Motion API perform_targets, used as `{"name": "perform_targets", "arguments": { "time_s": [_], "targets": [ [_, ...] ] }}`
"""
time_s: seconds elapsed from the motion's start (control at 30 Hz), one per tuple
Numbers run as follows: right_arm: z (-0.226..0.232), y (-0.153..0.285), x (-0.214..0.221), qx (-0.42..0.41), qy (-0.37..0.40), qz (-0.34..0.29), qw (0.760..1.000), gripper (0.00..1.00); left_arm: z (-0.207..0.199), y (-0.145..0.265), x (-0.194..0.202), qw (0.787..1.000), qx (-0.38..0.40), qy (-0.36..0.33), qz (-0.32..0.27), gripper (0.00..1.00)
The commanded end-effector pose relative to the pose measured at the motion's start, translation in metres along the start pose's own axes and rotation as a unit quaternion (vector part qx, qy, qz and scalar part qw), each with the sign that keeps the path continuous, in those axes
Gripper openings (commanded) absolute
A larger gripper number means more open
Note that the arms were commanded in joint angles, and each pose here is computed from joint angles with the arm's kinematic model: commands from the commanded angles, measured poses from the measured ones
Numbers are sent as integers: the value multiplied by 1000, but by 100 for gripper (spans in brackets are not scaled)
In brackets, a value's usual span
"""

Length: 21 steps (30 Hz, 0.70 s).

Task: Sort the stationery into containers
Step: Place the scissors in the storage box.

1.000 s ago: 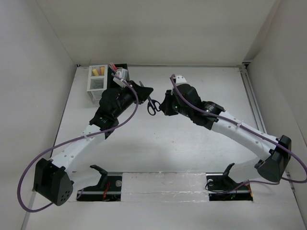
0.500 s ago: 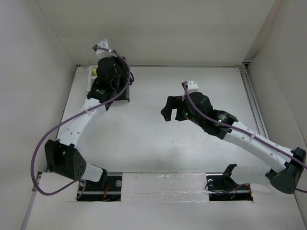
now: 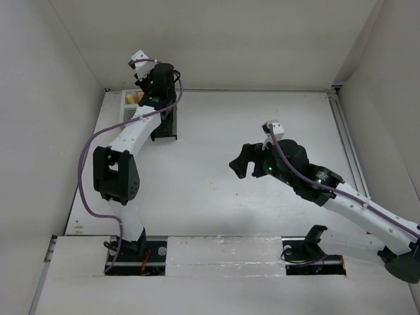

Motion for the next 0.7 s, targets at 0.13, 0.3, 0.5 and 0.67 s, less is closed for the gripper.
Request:
{"name": "perform_targets", "arguments": {
  "time_s": [0.13,0.3,0.5,0.67],
  "targets": [
    [9,0,-4,-33,13,-11,999,100,-1,-6,-22,986,-150,15,-70,0],
    [9,-2,-3,-31,19,-8,999,100,-1,-11,-7,988,-139,4,-65,0],
    [8,-10,2,-27,26,7,999,100,7,-22,7,989,-129,-23,-65,0],
    [12,-16,1,-34,32,14,999,100,12,-30,19,989,-133,-36,-59,0]
  ]
}}
Point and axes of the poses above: each gripper's point midway between its finger pads, its own y axis back along the fingers, its own z axis along the line the jaws close on, x = y × z, the point moved 9 cm from there along y, back along the fingers, and after that the axes turned 1 degree about -y, right-handed, at the moved point
